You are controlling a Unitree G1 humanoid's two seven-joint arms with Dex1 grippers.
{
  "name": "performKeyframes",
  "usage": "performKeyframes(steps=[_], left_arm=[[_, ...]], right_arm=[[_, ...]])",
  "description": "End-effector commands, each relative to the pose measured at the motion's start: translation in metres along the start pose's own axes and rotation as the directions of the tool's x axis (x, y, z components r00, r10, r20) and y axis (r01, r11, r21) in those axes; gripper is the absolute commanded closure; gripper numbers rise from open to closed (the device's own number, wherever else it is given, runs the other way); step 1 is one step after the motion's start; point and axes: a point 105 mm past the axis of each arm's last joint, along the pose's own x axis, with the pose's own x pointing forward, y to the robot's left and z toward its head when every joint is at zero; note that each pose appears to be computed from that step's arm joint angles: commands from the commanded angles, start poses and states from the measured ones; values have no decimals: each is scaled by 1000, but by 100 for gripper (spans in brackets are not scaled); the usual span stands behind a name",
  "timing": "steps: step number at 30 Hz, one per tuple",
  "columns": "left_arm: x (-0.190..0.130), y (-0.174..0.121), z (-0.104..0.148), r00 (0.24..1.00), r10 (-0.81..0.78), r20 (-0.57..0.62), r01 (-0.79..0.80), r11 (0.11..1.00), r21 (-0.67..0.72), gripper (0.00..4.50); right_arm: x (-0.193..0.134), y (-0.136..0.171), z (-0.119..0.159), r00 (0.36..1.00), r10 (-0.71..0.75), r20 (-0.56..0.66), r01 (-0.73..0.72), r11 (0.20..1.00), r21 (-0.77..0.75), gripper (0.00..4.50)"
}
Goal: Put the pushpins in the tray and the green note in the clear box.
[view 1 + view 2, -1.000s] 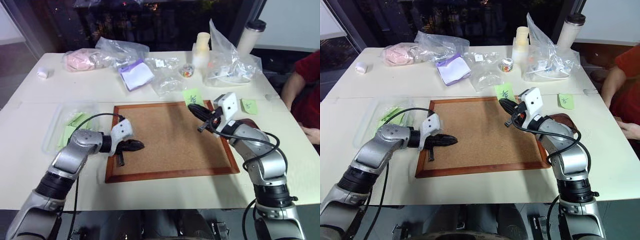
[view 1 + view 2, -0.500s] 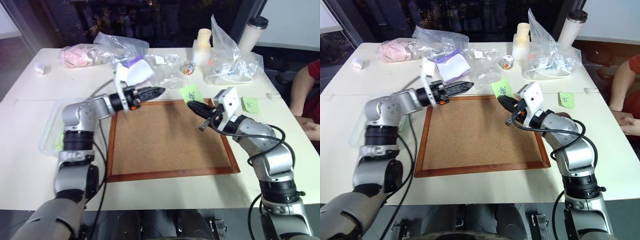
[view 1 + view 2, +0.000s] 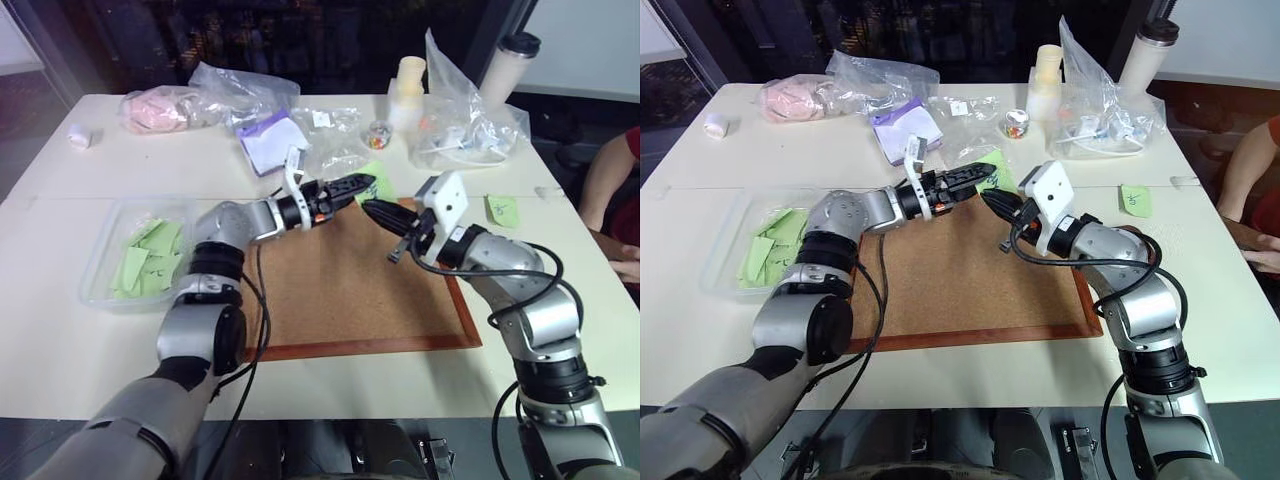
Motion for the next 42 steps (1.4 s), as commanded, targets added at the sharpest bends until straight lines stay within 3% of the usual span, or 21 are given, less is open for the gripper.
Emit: performKeyframes(steps=[1, 6, 7, 10, 14, 19, 24, 28, 32, 37, 42], left_arm=[[8, -12, 12, 998, -55, 42, 54, 998, 37, 195], [9, -15, 19, 995, -71, 76, 70, 997, 14, 442], [8, -16, 20, 994, -75, 81, 74, 997, 10, 448], [8, -20, 23, 992, -95, 82, 93, 995, 29, 448], [9, 0, 10, 1000, 9, 22, -13, 983, 184, 448], [5, 17, 10, 994, 105, 37, -111, 974, 197, 448], [6, 15, 12, 995, 92, 26, -96, 962, 256, 448], [13, -15, 18, 999, 23, -34, 2, 793, 609, 448], [16, -59, 8, 984, -70, -161, 173, 530, 830, 448], [16, -98, -25, 928, -146, -343, 372, 306, 876, 448], [16, -95, -41, 906, -79, -415, 422, 201, 884, 448]], right_arm=[[-3, 2, 14, 999, -7, 37, 8, 999, -36, 450], [-5, 0, 12, 999, -17, 30, 19, 999, -38, 450], [-6, 0, 12, 999, -19, 29, 20, 999, -39, 450], [-5, -2, 11, 999, -27, 28, 29, 999, -43, 450], [-6, -6, 14, 998, -56, 42, 58, 997, -52, 450], [-13, -17, 30, 985, -133, 109, 135, 991, -12, 450], [-26, -29, 42, 962, -222, 159, 212, 974, 82, 450], [-59, -62, 28, 906, -413, 92, 391, 901, 186, 450], [-103, -98, -18, 796, -580, -170, 602, 788, 127, 450], [-146, -119, -69, 659, -646, -385, 715, 697, 55, 450], [-156, -120, -97, 651, -618, -440, 716, 693, 86, 450]])
